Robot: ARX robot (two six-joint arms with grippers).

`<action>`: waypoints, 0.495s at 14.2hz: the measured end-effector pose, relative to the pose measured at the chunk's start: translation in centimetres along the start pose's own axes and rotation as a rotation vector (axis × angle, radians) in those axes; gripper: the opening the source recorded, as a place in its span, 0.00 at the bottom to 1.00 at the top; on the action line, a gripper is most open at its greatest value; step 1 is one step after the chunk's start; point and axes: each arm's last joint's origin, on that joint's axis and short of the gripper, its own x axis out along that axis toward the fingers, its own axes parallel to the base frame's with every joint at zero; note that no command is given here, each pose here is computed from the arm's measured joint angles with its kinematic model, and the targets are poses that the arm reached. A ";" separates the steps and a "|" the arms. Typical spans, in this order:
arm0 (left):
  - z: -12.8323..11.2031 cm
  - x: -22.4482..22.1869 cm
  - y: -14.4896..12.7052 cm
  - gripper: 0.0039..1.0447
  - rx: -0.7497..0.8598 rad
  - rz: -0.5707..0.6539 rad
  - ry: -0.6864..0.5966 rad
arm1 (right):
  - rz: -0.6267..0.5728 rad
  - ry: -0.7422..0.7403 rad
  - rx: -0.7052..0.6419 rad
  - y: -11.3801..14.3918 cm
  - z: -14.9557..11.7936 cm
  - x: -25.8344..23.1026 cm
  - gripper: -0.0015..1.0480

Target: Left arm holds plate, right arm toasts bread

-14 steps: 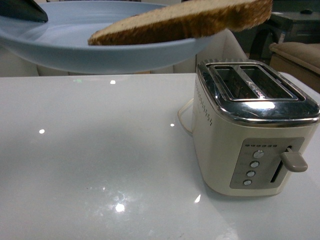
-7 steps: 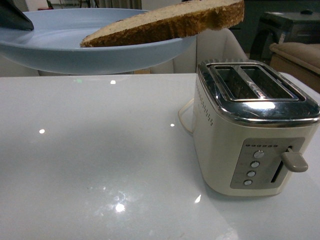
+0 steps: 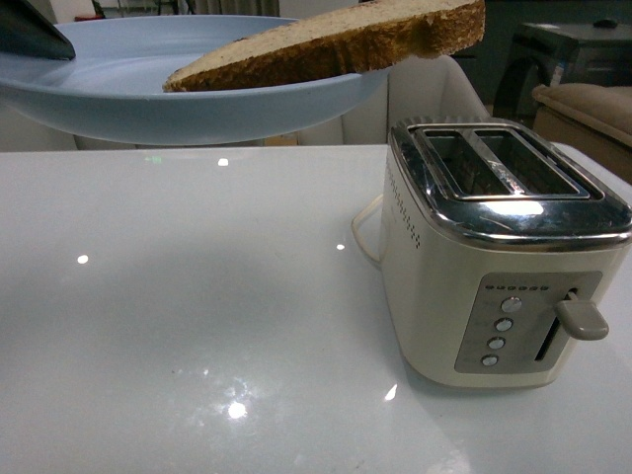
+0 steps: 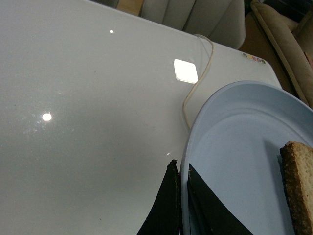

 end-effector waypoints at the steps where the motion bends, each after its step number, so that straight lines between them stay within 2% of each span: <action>1: 0.0 0.0 0.0 0.02 0.000 -0.001 -0.001 | 0.000 0.000 0.000 0.0 0.0 0.0 0.94; 7: 0.0 0.0 0.0 0.02 0.000 -0.001 -0.001 | 0.000 0.000 0.000 0.0 0.0 0.0 0.94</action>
